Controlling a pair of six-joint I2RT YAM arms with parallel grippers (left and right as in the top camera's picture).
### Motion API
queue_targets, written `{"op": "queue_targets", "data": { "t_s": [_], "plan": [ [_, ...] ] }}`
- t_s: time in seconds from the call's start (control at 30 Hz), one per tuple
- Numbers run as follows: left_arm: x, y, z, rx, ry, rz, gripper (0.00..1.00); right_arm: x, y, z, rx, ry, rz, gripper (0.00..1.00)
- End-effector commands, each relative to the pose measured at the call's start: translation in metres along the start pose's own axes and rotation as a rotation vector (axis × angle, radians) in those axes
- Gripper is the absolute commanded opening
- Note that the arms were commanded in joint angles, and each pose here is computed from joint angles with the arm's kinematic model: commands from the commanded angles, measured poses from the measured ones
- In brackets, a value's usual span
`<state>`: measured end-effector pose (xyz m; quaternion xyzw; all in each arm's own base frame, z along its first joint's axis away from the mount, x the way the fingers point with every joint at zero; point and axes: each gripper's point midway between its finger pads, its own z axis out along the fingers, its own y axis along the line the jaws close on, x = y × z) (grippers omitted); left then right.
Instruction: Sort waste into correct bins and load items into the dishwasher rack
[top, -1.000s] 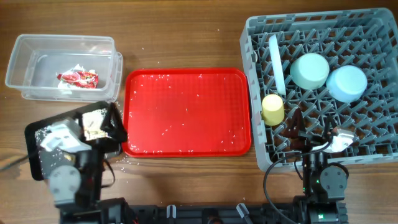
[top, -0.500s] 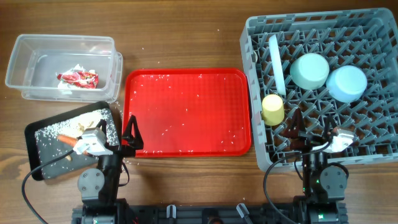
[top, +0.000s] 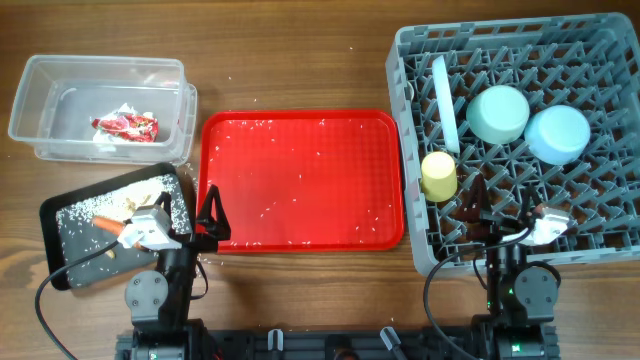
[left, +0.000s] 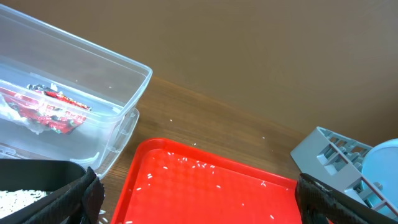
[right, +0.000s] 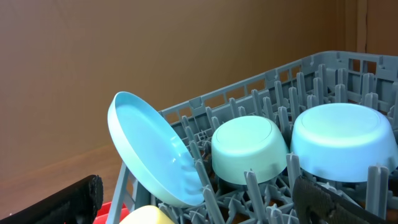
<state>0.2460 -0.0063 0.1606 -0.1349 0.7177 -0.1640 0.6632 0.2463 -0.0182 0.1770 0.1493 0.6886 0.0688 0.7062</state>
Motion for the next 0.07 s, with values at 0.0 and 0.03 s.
{"op": "queue_targets", "data": {
  "t_s": [0.0, 0.03],
  "plan": [
    [0.0008, 0.0023, 0.0, -0.011, -0.006, 0.01, 1.0, -0.0032, 0.0012, -0.0006, -0.007, -0.014, 0.01, 1.0],
    [0.0008, 0.0023, 0.0, -0.011, -0.006, 0.01, 1.0, -0.0031, 0.0012, -0.0006, -0.007, -0.014, 0.01, 1.0]
  ]
}}
